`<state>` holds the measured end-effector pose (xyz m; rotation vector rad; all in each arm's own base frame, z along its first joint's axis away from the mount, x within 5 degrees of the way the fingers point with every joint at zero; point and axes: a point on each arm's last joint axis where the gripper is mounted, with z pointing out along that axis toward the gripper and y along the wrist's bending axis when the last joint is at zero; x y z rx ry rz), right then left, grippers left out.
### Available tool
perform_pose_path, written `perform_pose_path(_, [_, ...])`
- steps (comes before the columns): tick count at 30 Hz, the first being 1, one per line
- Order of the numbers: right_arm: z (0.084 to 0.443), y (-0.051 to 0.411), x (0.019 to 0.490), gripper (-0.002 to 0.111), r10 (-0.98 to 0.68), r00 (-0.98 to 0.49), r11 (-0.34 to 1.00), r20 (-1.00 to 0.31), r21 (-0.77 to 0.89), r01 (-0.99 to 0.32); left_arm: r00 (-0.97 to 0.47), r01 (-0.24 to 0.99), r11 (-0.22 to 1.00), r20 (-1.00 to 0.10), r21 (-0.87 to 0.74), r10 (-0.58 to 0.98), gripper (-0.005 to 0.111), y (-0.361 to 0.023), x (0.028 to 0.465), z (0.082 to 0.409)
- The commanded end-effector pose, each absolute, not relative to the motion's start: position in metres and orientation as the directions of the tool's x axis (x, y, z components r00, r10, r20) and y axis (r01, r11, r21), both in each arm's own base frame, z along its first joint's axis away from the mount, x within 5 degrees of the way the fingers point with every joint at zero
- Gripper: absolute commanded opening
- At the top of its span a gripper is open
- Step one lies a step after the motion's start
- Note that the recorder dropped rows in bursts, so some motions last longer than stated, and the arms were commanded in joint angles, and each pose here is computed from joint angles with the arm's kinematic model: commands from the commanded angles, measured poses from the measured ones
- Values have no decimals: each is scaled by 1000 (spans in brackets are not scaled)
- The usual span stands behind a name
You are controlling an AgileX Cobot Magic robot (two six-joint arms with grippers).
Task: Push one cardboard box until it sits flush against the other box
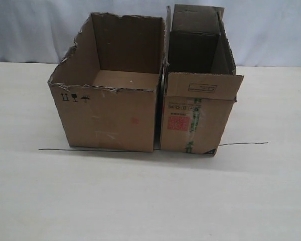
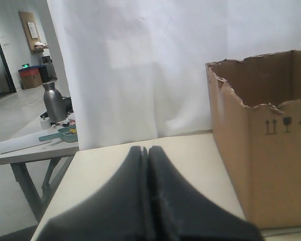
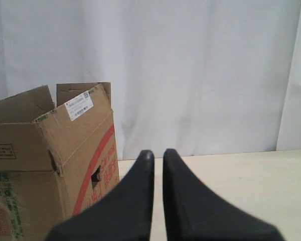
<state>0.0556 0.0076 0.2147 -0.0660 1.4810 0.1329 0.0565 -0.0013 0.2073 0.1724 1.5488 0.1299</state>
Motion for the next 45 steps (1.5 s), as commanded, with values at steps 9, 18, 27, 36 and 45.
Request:
perform_pose_path(9, [213, 7, 56, 5, -64, 89, 990, -994, -74, -118, 24, 24, 981, -981, 192, 191, 0, -1, 56, 207])
perform_pose_path(18, [210, 7, 56, 5, -89, 65, 989, -994, -95, -111, 24, 24, 981, -981, 192, 191, 0, -1, 56, 207])
perform_pose_path(27, [208, 6, 56, 5, -133, 48, 985, -990, -137, -105, 24, 24, 981, -981, 192, 191, 0, -1, 56, 207])
perform_pose_path(36, [208, 6, 56, 5, -78, 42, 991, -996, -82, -110, 21, 24, 982, -982, 190, 189, 0, -1, 56, 207])
perform_pose_path(45, [201, 7, 56, 5, -13, -44, 993, -999, -7, -117, 23, 24, 982, -982, 190, 189, 0, -1, 56, 207])
